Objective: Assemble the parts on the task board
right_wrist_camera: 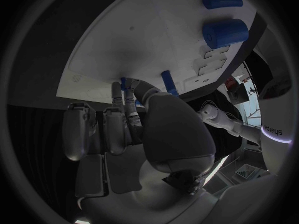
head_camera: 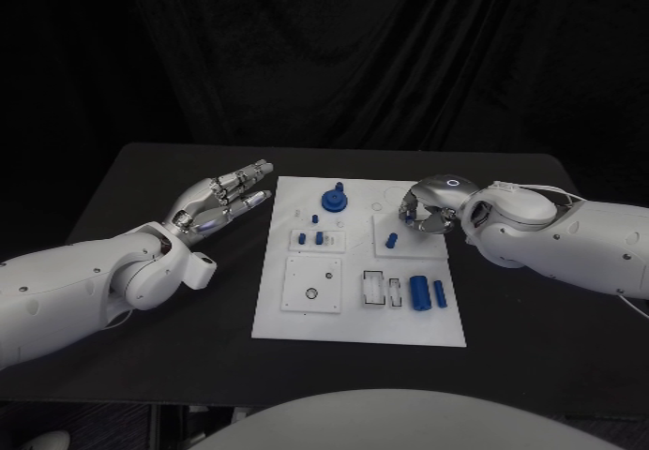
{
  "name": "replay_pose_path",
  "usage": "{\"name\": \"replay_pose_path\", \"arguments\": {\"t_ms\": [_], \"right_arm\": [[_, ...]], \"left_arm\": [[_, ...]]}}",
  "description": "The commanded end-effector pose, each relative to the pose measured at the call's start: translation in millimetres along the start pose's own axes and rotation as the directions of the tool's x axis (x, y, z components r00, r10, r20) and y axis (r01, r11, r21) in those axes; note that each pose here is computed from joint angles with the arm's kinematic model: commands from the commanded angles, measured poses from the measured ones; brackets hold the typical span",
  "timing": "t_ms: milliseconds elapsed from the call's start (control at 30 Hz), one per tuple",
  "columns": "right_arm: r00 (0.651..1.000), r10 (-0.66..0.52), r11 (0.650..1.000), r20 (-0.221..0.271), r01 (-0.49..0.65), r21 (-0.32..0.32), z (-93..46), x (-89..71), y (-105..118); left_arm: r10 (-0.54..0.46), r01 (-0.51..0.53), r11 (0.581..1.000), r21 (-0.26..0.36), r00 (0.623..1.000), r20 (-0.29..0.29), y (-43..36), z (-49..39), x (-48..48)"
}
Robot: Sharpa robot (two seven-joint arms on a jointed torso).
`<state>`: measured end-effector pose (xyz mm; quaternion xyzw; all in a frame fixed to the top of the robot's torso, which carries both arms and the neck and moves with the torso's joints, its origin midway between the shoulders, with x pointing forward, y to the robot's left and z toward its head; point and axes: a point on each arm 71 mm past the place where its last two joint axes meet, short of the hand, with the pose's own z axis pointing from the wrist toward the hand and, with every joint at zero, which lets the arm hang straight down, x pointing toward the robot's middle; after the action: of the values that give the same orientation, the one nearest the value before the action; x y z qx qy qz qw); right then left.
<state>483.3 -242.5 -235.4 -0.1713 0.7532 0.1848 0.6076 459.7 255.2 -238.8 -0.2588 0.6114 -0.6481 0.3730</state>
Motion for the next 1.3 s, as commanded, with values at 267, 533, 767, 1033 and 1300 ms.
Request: {"name": "replay_pose_path", "arguments": {"t_ms": [267,533,767,1033,1300], "right_arm": [[0.996,0.012,1.0,0.083,-0.01,-0.022,-6.5,-11.0,3.5],[0.991,0.014,0.998,0.134,-0.006,-0.06,-11.8,-37.7,16.0],[0.989,0.021,0.989,0.146,0.001,-0.146,-17.3,-51.9,46.7],[0.994,0.014,0.963,0.111,0.016,-0.27,-16.5,-45.4,96.5],[0.997,-0.004,0.933,0.079,0.032,-0.358,-8.8,-29.4,135.3]], "left_arm": [[-0.02,0.021,0.996,0.086,1.0,-0.014,-5.4,0.7,2.6],[-0.021,0.023,0.996,0.082,1.0,-0.017,-4.8,2.1,3.8],[-0.018,0.019,0.996,0.091,1.0,-0.013,-5.4,2.9,4.8],[-0.01,0.01,0.994,0.109,1.0,-0.003,-7.1,3.3,6.2],[0.001,-0.003,0.994,0.11,1.0,0.011,-7.3,3.8,6.6]]}}
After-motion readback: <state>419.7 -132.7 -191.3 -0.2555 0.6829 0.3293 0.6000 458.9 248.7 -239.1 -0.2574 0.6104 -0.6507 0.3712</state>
